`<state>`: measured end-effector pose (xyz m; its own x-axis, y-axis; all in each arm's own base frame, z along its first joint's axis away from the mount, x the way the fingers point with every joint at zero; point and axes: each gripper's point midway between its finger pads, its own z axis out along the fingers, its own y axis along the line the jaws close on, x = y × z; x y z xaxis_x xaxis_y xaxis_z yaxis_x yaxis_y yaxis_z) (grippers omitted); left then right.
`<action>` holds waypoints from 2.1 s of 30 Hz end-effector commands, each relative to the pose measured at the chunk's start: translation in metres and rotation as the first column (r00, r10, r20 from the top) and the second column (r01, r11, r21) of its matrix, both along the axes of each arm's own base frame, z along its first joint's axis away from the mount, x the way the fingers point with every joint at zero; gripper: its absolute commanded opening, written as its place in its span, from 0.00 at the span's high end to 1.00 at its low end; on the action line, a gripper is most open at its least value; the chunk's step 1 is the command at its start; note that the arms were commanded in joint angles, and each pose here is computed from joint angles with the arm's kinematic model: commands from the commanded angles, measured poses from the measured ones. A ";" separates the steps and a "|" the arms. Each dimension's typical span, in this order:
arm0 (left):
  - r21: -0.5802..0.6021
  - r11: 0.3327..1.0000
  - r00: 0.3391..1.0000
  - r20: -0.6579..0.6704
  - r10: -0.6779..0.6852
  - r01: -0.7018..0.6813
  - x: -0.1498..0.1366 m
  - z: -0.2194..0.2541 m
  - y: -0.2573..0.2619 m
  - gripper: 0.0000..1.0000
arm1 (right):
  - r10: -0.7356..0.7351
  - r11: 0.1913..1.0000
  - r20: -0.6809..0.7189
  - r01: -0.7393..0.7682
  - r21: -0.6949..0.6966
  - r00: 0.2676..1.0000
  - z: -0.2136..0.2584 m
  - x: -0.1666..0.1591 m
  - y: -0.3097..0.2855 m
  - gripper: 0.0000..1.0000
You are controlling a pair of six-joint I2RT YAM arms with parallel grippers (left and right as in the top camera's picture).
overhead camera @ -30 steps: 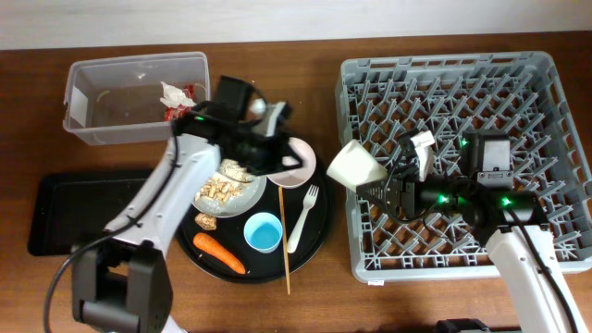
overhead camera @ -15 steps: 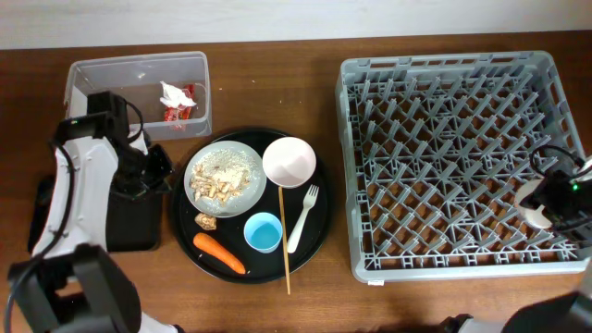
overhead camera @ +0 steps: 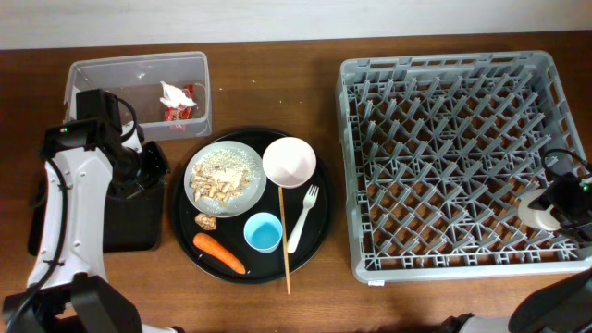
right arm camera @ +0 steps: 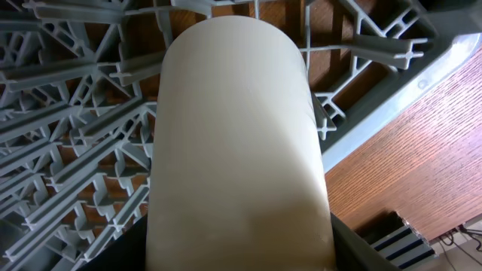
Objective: Sort waste into correct bins and load items into the dishwasher rack
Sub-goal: 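Place the white cup upside down in the rack's right side with the right gripper, then grasp the blue cup with the left gripper and lift it, then hand the blue cup from the left gripper to the right gripper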
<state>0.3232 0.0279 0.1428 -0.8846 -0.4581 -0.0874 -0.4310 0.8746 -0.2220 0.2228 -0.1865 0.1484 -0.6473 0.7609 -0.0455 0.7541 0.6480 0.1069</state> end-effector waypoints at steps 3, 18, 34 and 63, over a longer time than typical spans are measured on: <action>0.020 1.000 1.000 0.017 -0.025 0.024 -0.001 0.005 0.001 1.00 | -0.028 1.000 0.012 0.028 -0.012 1.000 0.015 0.006 -0.008 0.55; 0.000 0.989 0.989 0.015 -0.145 0.145 -0.002 0.005 -0.039 0.92 | 0.385 0.843 0.392 -0.492 0.220 0.835 0.032 0.066 0.114 0.06; 0.007 0.860 0.850 -0.158 -0.503 0.511 -0.077 -0.072 -0.147 1.00 | 0.690 0.649 0.301 -0.747 0.147 0.658 0.031 0.062 0.200 0.04; -0.475 0.203 0.514 0.742 -0.431 0.856 -0.005 0.116 -0.285 1.00 | 0.325 -0.055 0.885 -0.941 -0.333 -0.333 0.150 0.065 0.386 0.54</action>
